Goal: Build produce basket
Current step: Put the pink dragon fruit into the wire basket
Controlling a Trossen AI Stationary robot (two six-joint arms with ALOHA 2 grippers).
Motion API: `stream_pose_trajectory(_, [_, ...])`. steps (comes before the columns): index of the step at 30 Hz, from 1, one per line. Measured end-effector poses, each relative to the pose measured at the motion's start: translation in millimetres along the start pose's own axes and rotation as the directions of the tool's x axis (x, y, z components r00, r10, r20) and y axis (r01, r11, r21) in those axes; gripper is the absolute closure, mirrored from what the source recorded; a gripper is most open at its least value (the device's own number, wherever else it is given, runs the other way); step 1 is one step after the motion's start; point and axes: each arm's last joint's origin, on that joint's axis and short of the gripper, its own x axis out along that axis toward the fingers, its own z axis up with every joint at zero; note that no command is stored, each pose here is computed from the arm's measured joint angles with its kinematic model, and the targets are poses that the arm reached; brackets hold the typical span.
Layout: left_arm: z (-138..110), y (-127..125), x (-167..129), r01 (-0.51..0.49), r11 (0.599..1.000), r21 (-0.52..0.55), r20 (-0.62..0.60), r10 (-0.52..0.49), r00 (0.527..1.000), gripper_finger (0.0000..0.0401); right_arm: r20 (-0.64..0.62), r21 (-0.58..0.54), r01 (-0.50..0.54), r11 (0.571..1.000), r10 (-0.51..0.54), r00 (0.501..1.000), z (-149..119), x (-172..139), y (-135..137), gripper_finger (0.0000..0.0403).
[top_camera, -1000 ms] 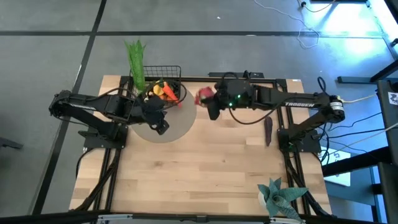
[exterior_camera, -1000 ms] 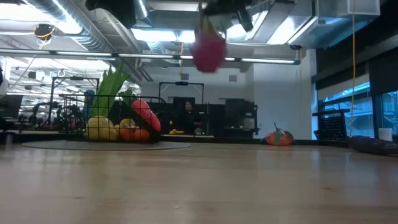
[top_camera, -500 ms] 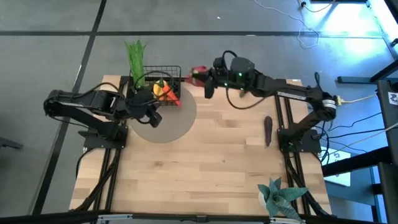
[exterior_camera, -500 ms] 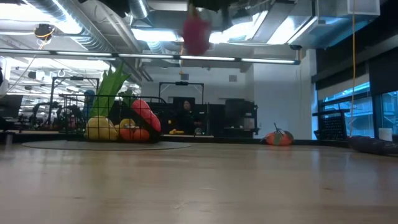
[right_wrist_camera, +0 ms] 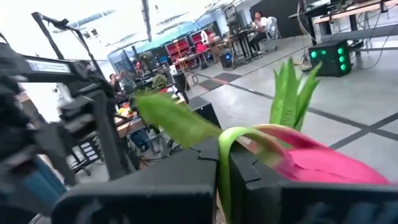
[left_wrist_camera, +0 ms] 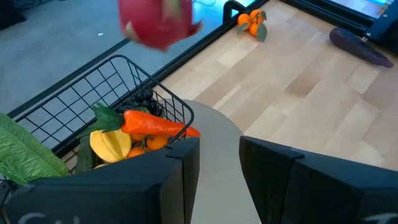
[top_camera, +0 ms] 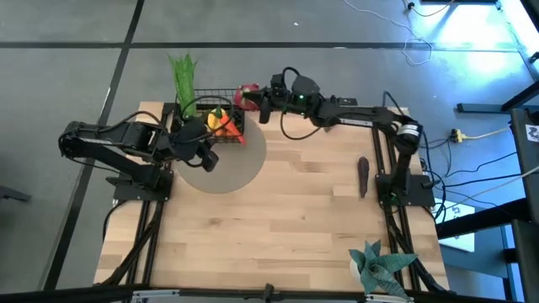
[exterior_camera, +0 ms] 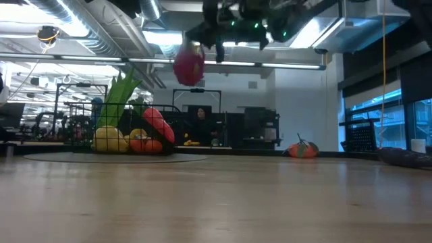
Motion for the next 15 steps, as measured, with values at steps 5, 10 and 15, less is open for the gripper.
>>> stream_pose_trajectory(5, [0.2,0.2,0.0,-0.009,1.000,-0.004,0.006,0.009,1.000,0.0300,0.012,-0.008,-0.004,1.000,0.004,1.000,-16.3,16.0,-23.6,0.0403])
stream_pose_trajectory(10, [0.2,0.3,0.0,-0.009,1.000,-0.005,0.007,0.009,1.000,0.0300,0.006,-0.057,-0.035,0.998,0.036,0.999,-25.9,42.3,-38.3,0.0403])
stream_pose_trajectory(15, [0.3,0.4,0.0,-0.015,1.000,-0.006,0.011,0.015,1.000,0.0300,-0.026,-0.056,-0.062,0.996,0.060,0.998,-36.3,71.7,-49.8,0.0403])
